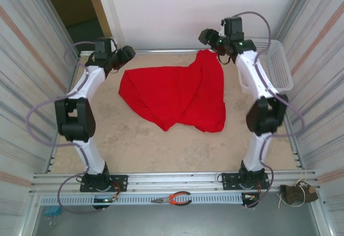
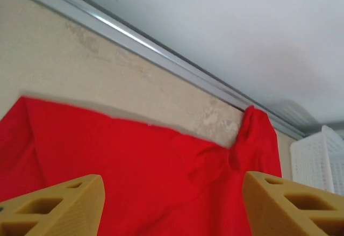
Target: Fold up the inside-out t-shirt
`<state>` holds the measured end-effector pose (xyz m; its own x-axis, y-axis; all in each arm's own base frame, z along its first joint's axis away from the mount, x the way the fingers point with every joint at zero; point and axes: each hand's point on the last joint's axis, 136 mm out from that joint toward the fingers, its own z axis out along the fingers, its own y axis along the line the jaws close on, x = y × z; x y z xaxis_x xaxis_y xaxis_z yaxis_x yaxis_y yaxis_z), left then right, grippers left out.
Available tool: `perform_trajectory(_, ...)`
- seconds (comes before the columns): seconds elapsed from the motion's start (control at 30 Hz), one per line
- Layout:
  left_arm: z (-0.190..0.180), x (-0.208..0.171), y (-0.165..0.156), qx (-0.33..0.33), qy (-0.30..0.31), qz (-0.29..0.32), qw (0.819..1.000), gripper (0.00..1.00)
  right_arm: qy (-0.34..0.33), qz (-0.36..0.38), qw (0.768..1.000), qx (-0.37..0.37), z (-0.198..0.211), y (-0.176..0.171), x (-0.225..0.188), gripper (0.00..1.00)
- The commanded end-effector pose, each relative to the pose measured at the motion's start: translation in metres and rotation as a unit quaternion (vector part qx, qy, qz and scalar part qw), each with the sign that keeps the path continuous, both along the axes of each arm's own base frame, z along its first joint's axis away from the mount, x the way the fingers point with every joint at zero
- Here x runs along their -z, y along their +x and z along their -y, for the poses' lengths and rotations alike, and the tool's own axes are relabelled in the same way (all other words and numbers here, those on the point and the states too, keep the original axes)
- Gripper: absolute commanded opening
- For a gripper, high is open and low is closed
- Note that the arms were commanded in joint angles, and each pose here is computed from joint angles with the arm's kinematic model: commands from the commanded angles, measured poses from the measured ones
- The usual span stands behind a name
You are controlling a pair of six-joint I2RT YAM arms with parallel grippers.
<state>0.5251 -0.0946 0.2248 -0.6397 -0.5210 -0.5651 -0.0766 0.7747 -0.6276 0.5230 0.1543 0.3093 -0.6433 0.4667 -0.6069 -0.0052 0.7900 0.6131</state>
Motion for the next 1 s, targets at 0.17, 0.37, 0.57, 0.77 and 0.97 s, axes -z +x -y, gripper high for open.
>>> perform_trajectory(0.17, 0.062, 0.039, -0.158, 0.072, 0.079, -0.053, 0.993, 0.69, -0.03, -0.083, 0.995, 0.043, 0.046, -0.158, 0.077, 0.87)
perform_trajectory(0.37, 0.098, 0.105, -0.242, 0.085, 0.115, -0.104, 0.984, 0.69, -0.043, -0.189, 0.98, 0.037, 0.047, -0.24, 0.174, 0.89)
perform_trajectory(0.57, 0.125, 0.145, -0.252, 0.1, 0.118, -0.126, 0.98, 0.69, -0.042, -0.241, 0.969, 0.028, 0.038, -0.264, 0.235, 0.89)
perform_trajectory(0.77, 0.155, 0.151, -0.234, 0.122, 0.124, -0.117, 0.978, 0.69, -0.057, -0.252, 0.966, 0.028, 0.035, -0.257, 0.256, 0.86)
perform_trajectory(0.97, 0.169, 0.177, -0.225, 0.115, 0.117, -0.144, 0.976, 0.64, -0.07, -0.255, 0.964, 0.024, 0.031, -0.244, 0.264, 0.57)
